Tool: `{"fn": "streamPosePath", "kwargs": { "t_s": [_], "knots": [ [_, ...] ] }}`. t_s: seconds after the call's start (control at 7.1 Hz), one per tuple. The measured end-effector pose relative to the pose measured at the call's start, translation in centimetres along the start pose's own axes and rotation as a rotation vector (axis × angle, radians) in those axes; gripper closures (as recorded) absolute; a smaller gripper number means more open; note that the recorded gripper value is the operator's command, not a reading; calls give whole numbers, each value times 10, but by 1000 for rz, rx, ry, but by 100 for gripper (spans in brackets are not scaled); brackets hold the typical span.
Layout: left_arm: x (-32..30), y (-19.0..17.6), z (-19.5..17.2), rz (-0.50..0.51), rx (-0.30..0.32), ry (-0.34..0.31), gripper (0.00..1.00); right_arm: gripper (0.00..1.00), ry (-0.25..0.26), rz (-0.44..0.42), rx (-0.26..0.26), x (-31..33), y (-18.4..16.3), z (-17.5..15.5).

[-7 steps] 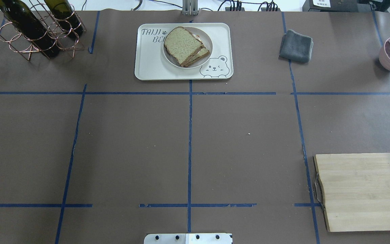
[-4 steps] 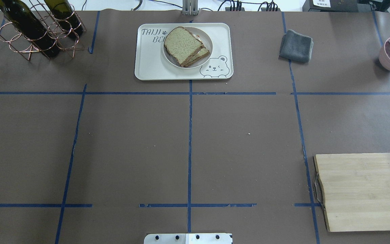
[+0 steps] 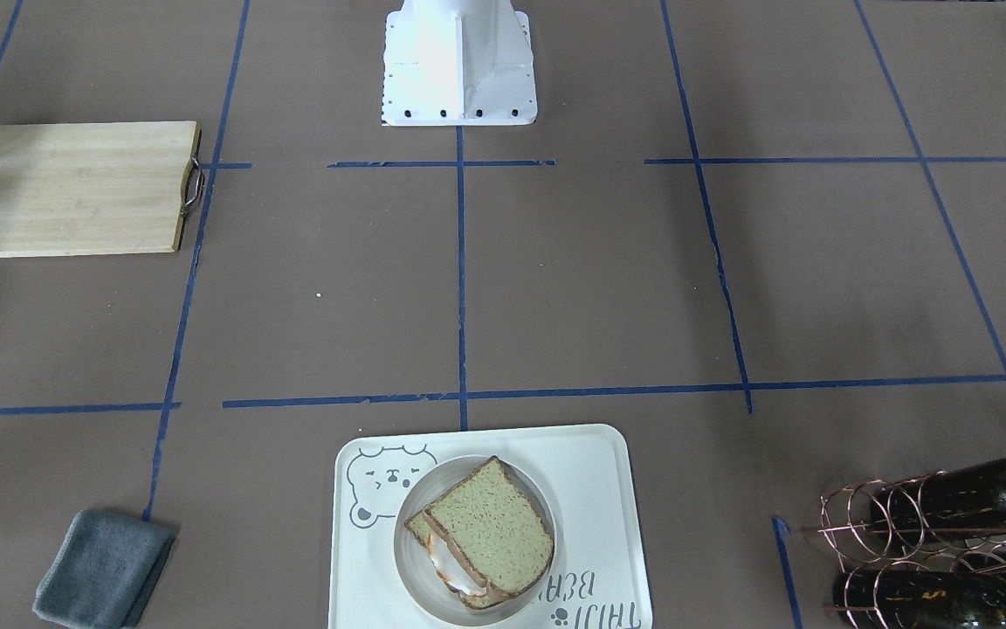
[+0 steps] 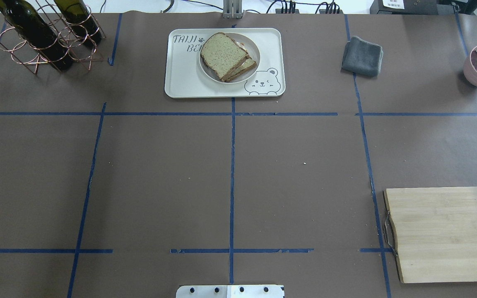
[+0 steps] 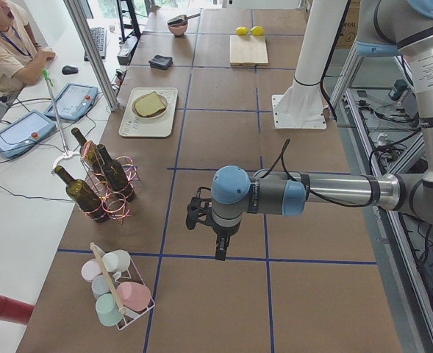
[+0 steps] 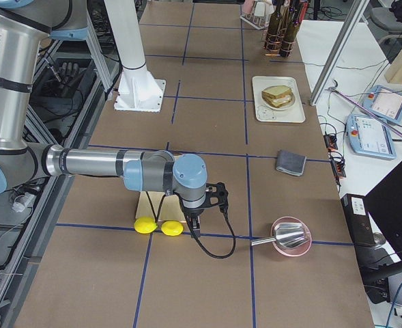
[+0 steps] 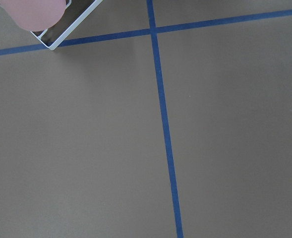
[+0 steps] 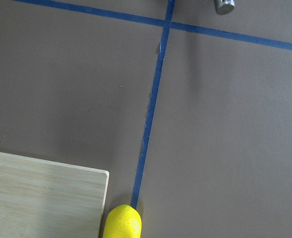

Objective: Make sandwich and place on tray

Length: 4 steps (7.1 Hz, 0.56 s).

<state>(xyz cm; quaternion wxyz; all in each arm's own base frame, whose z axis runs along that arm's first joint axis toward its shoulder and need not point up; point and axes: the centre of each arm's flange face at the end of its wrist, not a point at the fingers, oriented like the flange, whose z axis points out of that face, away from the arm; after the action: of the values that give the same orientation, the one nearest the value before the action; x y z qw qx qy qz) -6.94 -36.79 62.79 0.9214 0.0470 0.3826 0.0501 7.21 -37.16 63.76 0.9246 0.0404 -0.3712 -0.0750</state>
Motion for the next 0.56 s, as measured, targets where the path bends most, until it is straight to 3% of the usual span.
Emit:
{"fn": "streamPosePath", "kwargs": {
  "t_s": [0.56],
  "knots": [
    [2,-2,-1,6,4,5,0,0,0,-17,7,-2,-3,-3]
  ]
}}
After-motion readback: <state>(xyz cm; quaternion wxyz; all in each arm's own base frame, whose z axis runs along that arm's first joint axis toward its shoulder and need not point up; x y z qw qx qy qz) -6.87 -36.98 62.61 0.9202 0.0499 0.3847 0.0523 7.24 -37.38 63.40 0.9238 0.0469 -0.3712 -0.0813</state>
